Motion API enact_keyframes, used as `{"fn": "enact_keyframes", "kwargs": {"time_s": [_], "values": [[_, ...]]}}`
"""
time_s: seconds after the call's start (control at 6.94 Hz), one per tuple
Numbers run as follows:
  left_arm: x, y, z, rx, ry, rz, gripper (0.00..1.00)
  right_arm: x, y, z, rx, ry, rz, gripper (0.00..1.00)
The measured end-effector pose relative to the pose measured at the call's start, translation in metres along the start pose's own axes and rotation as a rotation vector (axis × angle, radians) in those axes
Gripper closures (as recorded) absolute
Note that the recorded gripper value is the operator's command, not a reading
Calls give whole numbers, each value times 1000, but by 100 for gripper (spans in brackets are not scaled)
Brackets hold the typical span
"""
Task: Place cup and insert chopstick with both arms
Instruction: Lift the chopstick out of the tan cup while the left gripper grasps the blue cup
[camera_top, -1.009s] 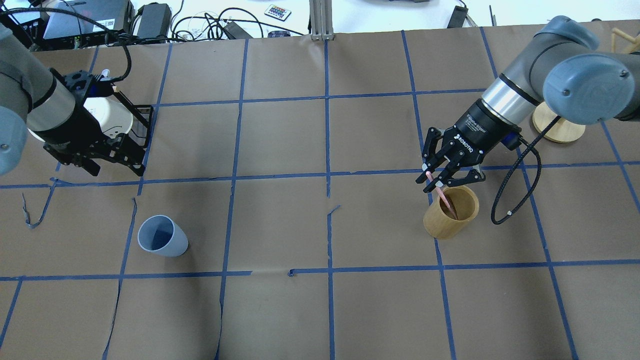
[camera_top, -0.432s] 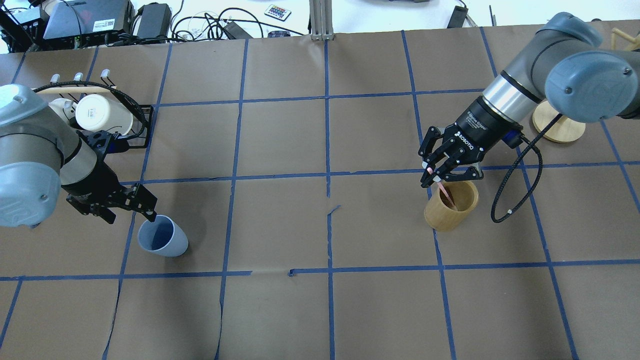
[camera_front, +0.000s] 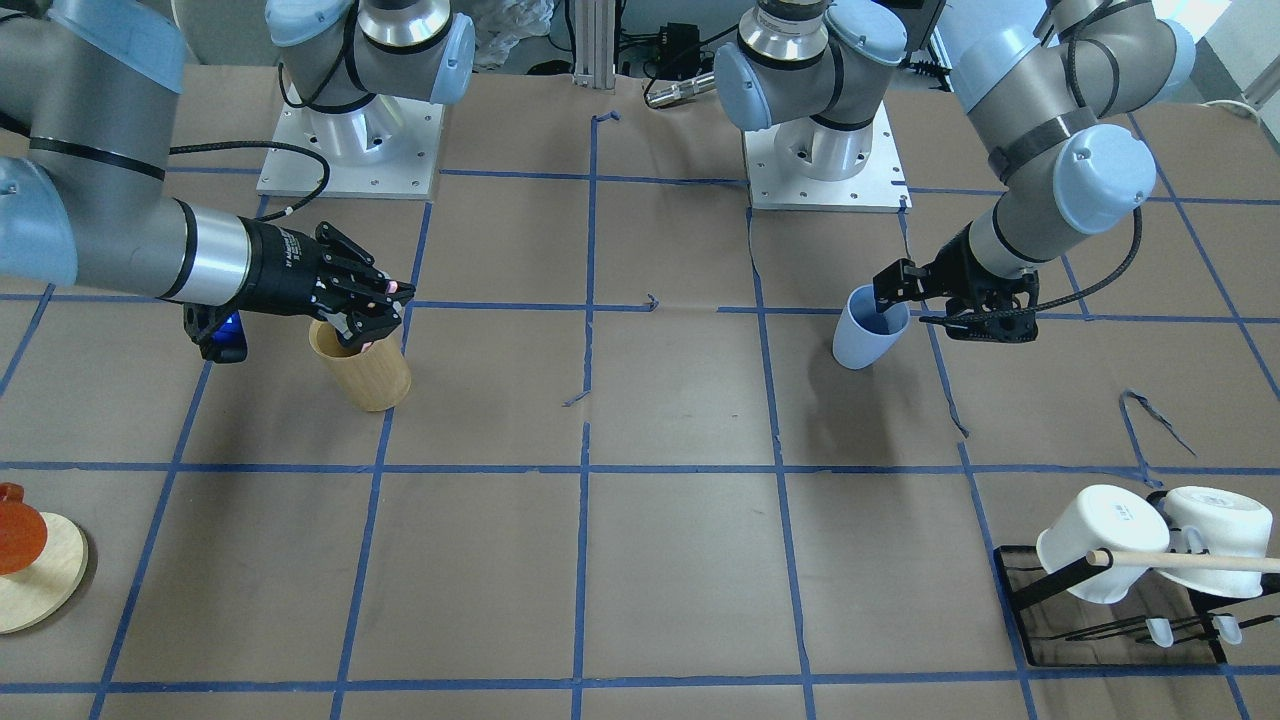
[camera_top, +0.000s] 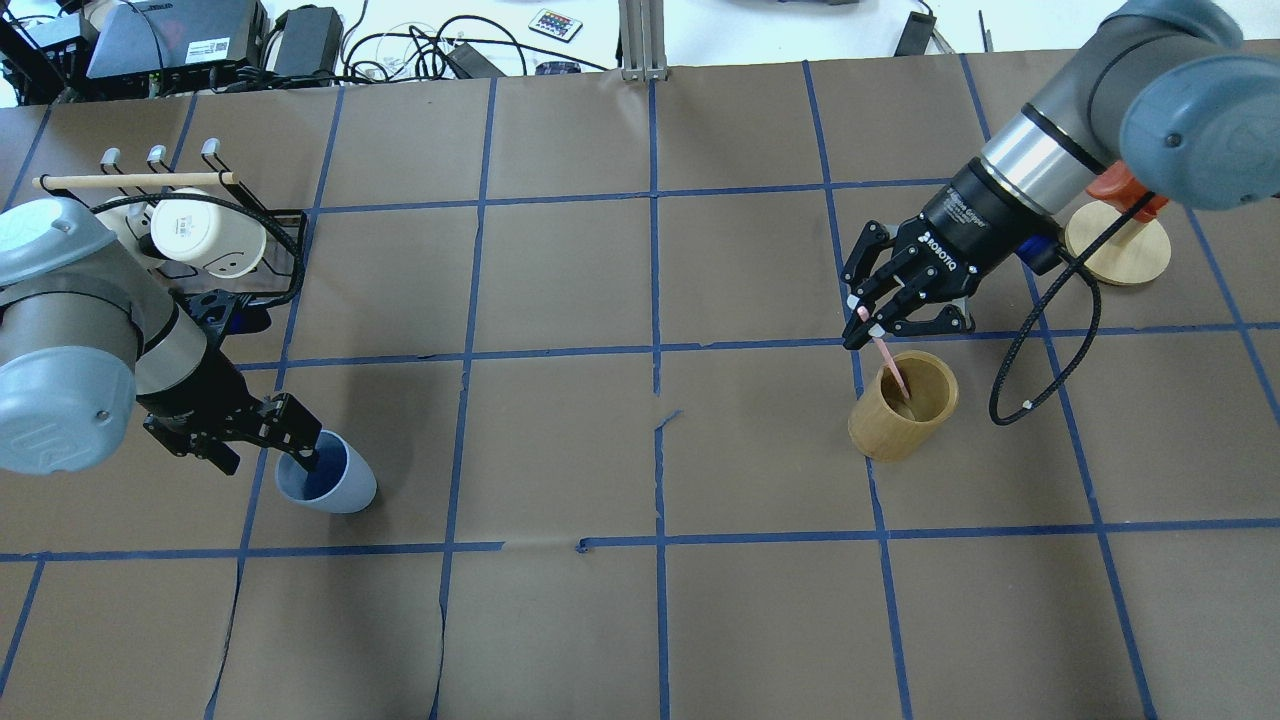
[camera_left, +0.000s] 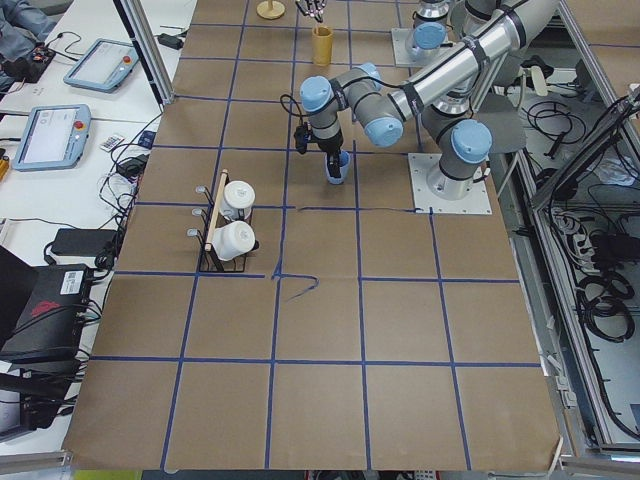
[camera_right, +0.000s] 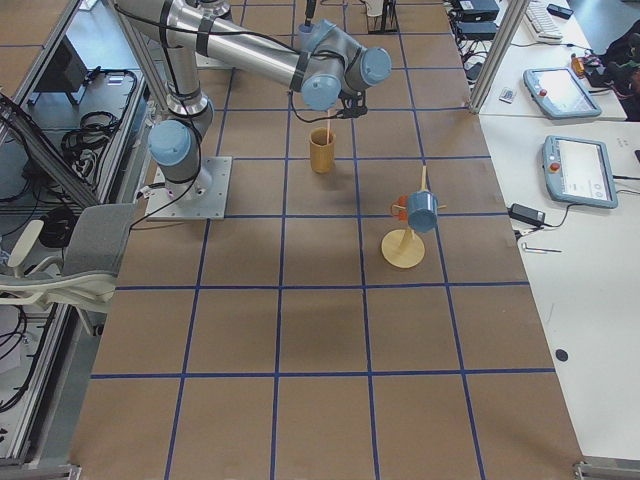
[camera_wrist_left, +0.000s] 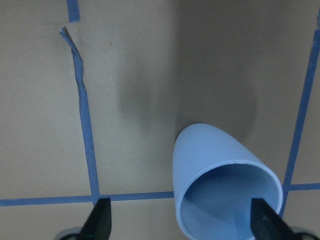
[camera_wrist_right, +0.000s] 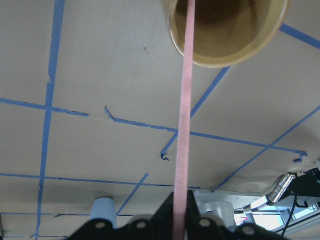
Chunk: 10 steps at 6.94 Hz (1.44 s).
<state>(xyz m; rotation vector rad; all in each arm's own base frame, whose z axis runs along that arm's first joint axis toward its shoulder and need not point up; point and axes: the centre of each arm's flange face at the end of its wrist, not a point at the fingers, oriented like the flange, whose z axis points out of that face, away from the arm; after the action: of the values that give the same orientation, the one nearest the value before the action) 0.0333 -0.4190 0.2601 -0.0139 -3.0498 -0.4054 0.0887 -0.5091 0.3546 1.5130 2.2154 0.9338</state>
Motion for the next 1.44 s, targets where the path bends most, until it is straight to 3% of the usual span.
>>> {"fn": "enact_keyframes", "kwargs": {"time_s": [0.14, 0.29, 0.72, 1.15, 1.44], "values": [[-1, 4, 7, -21, -15, -2, 82, 1, 9, -12, -9, 10, 10, 100], [-2, 5, 11, -30, -20, -4, 100, 2, 17, -22, -16, 18, 18, 100], [1, 1, 16, -21, 20, -9, 100, 9, 37, -39, -19, 14, 17, 100], [19, -15, -12, 65, 62, -38, 100, 5, 48, -52, -6, -39, 19, 100], [115, -16, -28, 106, 94, -122, 100, 1, 63, -75, 12, -83, 60, 100]]}}
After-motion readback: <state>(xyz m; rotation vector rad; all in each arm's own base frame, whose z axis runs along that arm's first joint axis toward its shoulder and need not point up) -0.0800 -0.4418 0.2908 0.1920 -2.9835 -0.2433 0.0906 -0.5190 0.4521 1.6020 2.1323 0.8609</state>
